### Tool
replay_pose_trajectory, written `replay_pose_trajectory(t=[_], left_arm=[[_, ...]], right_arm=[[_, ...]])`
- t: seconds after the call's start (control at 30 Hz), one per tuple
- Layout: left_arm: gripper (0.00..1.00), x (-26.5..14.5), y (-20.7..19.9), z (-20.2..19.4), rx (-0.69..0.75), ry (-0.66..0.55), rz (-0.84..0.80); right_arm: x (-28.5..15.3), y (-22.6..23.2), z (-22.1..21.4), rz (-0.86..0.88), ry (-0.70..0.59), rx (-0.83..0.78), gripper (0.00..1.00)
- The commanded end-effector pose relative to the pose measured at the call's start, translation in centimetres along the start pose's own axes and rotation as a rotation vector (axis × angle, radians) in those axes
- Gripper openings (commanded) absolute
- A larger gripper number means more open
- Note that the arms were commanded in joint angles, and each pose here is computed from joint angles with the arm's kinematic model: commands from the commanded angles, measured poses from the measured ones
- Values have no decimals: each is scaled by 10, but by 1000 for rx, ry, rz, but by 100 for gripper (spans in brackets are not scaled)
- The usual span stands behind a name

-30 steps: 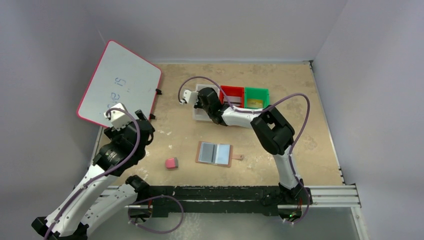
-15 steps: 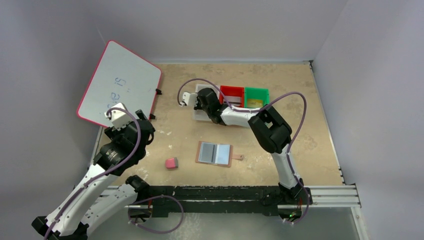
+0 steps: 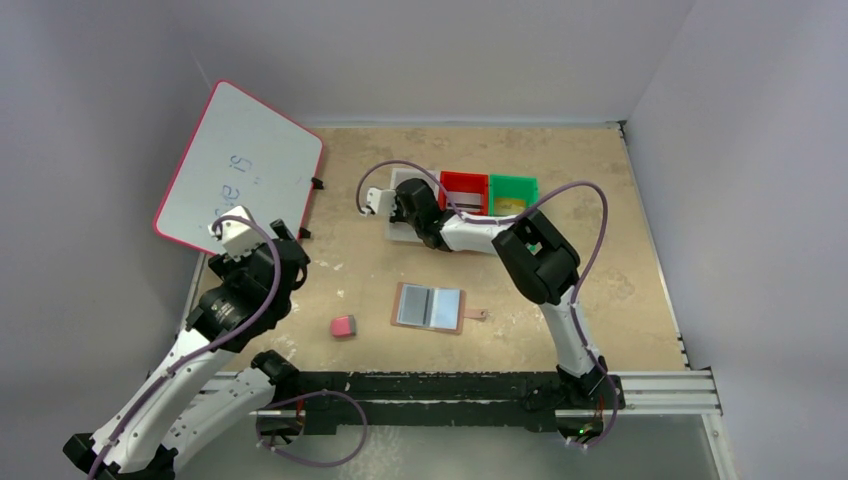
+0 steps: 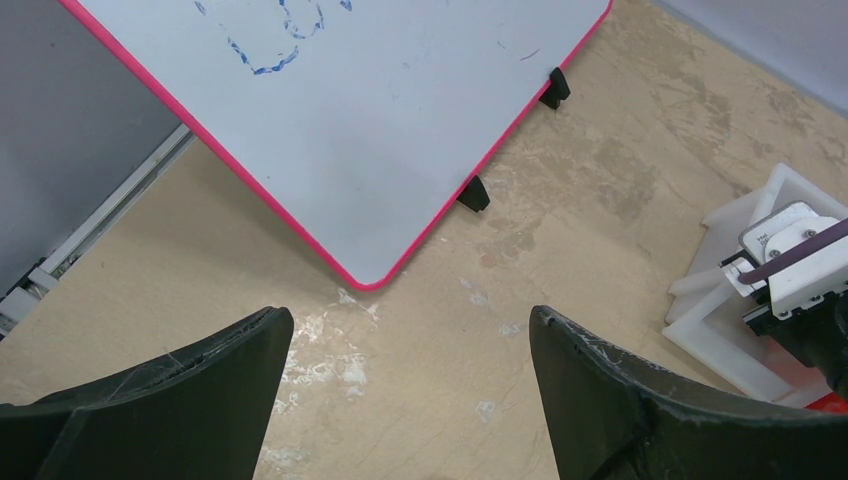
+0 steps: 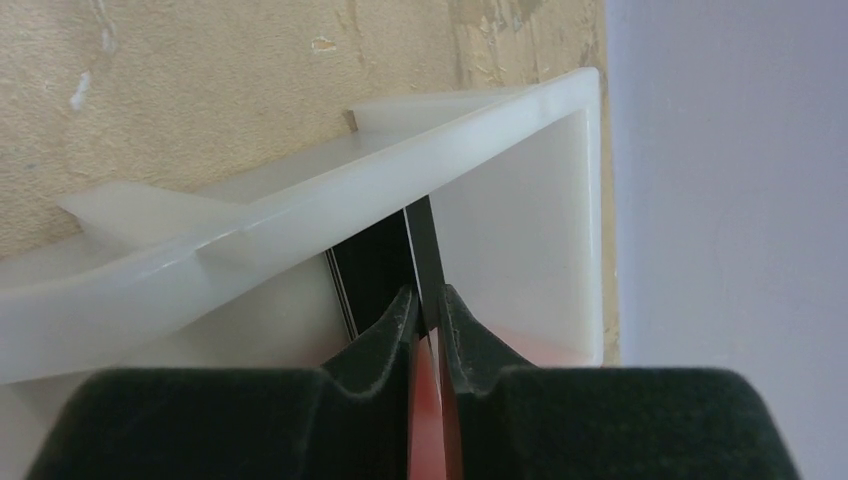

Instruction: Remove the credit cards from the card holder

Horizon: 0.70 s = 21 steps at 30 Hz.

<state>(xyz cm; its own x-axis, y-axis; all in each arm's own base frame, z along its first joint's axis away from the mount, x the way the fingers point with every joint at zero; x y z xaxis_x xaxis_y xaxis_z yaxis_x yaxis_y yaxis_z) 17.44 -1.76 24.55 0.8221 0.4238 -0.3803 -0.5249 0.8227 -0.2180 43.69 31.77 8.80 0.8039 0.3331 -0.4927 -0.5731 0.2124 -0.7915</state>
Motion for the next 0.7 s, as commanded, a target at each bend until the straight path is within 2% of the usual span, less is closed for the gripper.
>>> replay_pose_trajectory(t=[0.0, 0.37, 0.67], left_arm=[[89, 0, -1, 6, -33, -27, 0], [89, 1, -2, 5, -26, -21, -2], [89, 2, -4, 2, -11, -10, -2]], right_arm=[[-2, -18, 13, -39, -53, 8, 16], [-5, -17, 5, 0, -37, 13, 44], [-5, -26, -3, -21, -17, 29, 54]])
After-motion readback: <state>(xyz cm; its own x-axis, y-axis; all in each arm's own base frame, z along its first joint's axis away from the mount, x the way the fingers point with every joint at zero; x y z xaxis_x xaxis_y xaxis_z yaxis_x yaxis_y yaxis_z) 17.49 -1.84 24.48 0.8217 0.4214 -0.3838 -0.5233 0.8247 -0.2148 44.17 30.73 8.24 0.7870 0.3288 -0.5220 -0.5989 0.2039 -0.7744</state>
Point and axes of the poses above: each gripper's point midway between its finger pads, its own x axis out along the fingers, its own y axis along the line the jaws close on, z = x × y, the point moved 5 cm from there along -x, back along the fingers, and after that the axes turned 3 degrees about -x, right-handed, at the moved point
